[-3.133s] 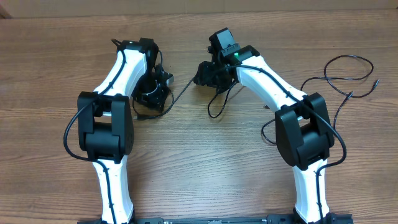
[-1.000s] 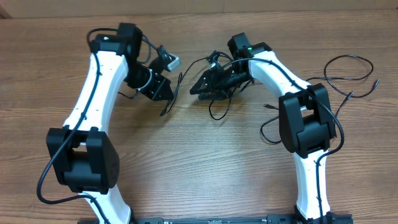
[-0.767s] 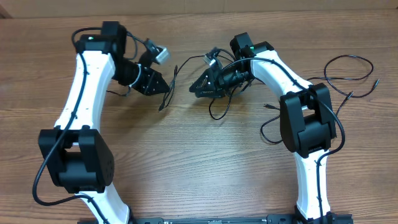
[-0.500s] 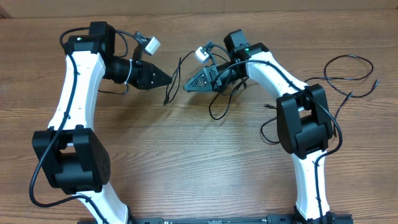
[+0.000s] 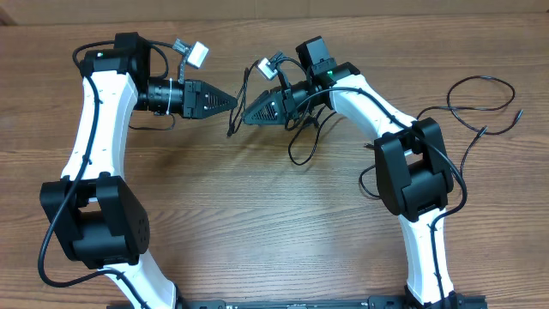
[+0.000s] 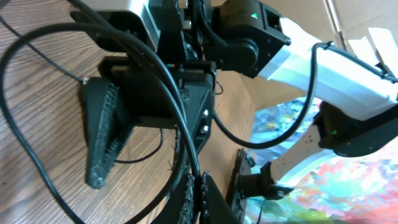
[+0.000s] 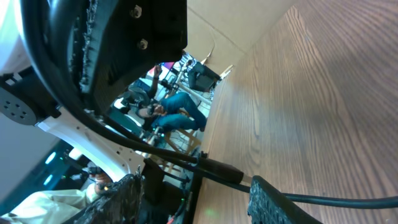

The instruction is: Untangle cables

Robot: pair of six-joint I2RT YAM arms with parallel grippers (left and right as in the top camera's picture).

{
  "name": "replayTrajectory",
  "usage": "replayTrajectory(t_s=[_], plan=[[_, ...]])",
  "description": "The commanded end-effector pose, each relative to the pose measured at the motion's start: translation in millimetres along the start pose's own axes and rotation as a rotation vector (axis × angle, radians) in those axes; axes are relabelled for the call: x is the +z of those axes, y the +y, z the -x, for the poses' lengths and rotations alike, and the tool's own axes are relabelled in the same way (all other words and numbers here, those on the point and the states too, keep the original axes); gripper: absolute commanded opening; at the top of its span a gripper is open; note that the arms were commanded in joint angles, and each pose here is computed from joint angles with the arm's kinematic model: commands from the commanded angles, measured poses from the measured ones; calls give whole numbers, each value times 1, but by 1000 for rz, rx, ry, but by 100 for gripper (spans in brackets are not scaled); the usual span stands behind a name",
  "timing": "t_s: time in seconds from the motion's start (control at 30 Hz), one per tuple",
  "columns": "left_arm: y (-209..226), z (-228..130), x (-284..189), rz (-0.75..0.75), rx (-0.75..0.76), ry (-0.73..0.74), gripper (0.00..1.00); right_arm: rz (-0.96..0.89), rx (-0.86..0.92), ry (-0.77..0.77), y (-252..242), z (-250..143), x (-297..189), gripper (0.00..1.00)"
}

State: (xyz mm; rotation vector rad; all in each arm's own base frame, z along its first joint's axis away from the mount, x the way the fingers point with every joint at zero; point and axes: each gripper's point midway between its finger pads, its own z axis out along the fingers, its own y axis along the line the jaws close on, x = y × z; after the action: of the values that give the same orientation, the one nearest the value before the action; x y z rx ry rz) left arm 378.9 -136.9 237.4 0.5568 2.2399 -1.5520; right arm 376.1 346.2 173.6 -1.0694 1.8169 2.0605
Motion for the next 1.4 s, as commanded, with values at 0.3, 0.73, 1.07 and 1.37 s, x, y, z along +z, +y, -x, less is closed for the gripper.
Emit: replayTrajectory(t_s=[0.3, 0.73, 1.07, 1.37], plan=[[-32, 16, -4, -156, -102, -85, 4, 37, -104, 1, 11, 26, 2, 55], [-40, 34, -19, -247, -196, -154, 4, 13, -77, -24, 10, 38, -16, 55], [-38, 34, -21, -243, -222, -155, 4, -5, -103, -46, 26, 45, -30, 56], [-37, 34, -20, -240, -254, -150, 5, 23, -206, -13, 43, 49, -8, 57]])
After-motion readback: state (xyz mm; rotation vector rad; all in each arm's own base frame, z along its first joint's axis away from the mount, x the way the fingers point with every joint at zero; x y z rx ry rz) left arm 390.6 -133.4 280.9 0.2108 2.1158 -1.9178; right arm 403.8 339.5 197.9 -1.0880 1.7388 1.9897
